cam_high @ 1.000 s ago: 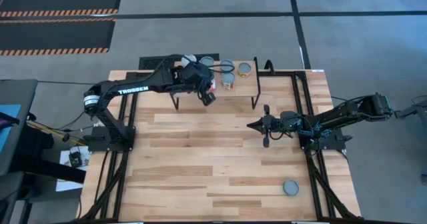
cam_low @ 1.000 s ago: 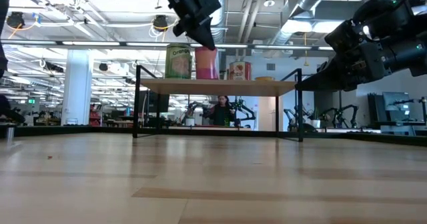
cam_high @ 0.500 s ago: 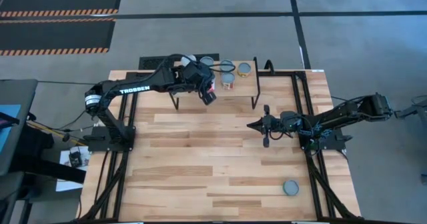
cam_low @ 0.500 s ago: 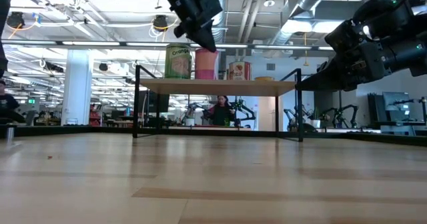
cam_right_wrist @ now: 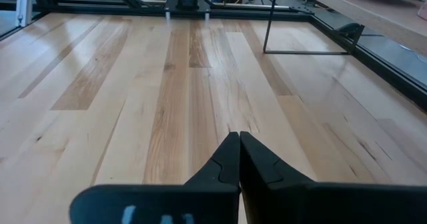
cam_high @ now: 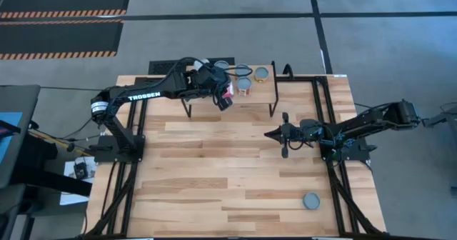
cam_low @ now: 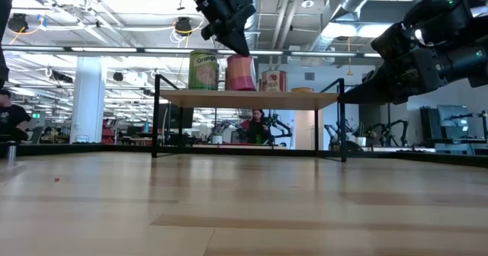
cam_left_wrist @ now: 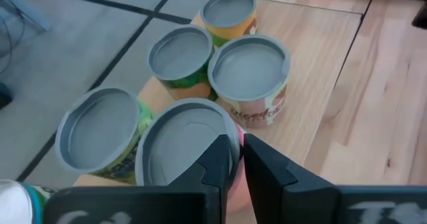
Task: Pick and place cans onto a shelf
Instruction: Put the canned mixed fruits on the shelf aligned with the canned spaghetti sauce, then put the green can on the shelf aligned with the canned mushrooms
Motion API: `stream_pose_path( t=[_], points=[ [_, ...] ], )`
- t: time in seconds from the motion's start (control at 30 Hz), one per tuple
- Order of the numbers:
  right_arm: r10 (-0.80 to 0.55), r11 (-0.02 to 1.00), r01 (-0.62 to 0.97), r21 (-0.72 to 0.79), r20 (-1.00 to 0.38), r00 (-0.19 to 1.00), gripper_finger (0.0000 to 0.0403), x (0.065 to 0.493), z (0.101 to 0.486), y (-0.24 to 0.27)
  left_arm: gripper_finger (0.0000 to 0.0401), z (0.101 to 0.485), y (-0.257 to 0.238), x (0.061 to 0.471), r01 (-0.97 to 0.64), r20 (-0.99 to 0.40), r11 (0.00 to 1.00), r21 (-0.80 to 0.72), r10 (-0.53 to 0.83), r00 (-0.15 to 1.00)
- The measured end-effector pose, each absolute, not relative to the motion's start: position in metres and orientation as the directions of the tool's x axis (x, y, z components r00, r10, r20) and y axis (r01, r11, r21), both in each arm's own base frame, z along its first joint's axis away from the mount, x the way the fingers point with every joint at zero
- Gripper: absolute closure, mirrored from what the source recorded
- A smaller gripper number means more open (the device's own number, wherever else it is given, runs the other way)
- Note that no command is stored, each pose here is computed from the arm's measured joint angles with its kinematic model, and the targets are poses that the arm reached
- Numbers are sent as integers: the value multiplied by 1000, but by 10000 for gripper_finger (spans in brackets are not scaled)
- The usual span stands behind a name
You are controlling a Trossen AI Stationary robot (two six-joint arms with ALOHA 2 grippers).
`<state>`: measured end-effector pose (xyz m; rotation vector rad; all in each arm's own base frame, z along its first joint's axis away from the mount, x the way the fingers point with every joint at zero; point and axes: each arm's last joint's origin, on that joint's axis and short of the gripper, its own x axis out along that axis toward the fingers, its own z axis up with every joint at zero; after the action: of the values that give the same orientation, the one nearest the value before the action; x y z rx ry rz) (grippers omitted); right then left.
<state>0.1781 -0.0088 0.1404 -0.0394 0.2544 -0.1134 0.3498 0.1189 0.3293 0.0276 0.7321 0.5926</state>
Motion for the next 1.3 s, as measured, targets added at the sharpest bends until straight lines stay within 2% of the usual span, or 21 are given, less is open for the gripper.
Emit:
stream_pose_path(
  t=[0.33,0.97,1.3],
  points=[
    [-117,993,107,-53,-249,961,385,178,140,-9,342,328,119,348,-485,-635,838,249,520,572],
    [-117,993,107,-53,-249,962,385,178,140,-9,342,326,119,345,-488,-654,821,296,547,523],
    [-117,993,107,-53,-249,961,386,178,140,-9,342,333,117,360,-456,-551,839,298,541,635]
  ],
)
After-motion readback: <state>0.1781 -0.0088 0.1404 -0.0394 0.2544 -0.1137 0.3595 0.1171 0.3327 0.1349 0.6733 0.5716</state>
